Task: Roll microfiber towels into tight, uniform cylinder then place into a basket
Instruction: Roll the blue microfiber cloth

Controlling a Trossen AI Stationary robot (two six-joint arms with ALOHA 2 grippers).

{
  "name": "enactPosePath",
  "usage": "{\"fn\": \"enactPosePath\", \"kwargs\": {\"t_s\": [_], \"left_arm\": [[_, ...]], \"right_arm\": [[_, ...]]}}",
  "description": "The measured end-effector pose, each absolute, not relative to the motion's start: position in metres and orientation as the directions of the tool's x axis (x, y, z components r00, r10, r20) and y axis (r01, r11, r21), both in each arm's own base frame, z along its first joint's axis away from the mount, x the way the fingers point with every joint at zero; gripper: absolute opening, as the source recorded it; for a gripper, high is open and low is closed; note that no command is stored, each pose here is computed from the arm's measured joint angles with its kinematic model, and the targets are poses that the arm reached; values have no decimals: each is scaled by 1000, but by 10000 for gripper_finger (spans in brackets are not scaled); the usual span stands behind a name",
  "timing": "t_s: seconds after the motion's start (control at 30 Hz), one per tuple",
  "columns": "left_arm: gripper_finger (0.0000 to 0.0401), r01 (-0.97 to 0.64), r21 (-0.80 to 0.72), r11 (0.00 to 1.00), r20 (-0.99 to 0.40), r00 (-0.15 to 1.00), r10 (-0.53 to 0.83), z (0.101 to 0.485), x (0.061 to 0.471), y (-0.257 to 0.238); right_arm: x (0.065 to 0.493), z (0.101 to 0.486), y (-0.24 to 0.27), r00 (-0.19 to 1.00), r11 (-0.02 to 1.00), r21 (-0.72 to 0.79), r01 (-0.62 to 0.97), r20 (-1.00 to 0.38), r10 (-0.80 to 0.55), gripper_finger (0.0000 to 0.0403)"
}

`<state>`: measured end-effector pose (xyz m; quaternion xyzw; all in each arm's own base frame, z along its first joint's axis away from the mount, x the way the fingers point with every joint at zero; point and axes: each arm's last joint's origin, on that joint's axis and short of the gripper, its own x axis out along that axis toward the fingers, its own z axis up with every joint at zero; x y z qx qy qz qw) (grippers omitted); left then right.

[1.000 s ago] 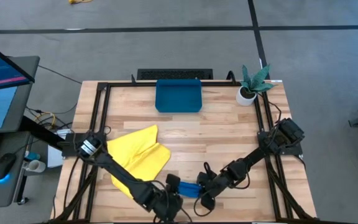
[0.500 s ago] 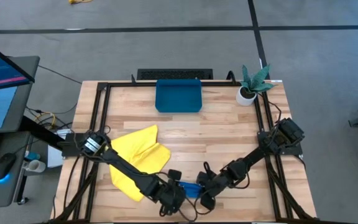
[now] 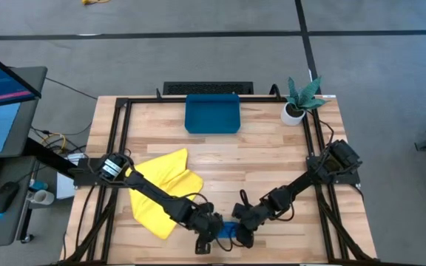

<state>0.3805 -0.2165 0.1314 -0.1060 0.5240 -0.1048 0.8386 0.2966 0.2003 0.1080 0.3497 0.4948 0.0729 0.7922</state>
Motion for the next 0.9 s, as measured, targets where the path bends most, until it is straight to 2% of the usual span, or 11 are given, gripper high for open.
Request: {"fn": "enactPosePath", "kwargs": {"t_s": [0.3, 0.4, 0.53, 0.77, 0.9], "left_arm": [[14, -28, -437, 899, -849, 344, -402, 129, 387, -200], [16, -50, -463, 885, -845, 325, -424, 129, 390, -195], [29, -73, -492, 868, -838, 309, -449, 128, 392, -189], [16, -81, -508, 857, -834, 296, -466, 128, 394, -184], [21, -83, -510, 856, -834, 293, -468, 128, 394, -183]], "right_arm": [[298, 108, 199, 451, 689, 674, 266, -719, 529, 28], [297, 108, 200, 428, 677, 687, 264, -712, 556, 37], [297, 109, 200, 421, 689, 686, 235, -710, 564, 68], [298, 109, 199, 419, 706, 681, 195, -709, 568, 127], [295, 116, 199, 424, 731, 664, 157, -714, 558, 143]]}}
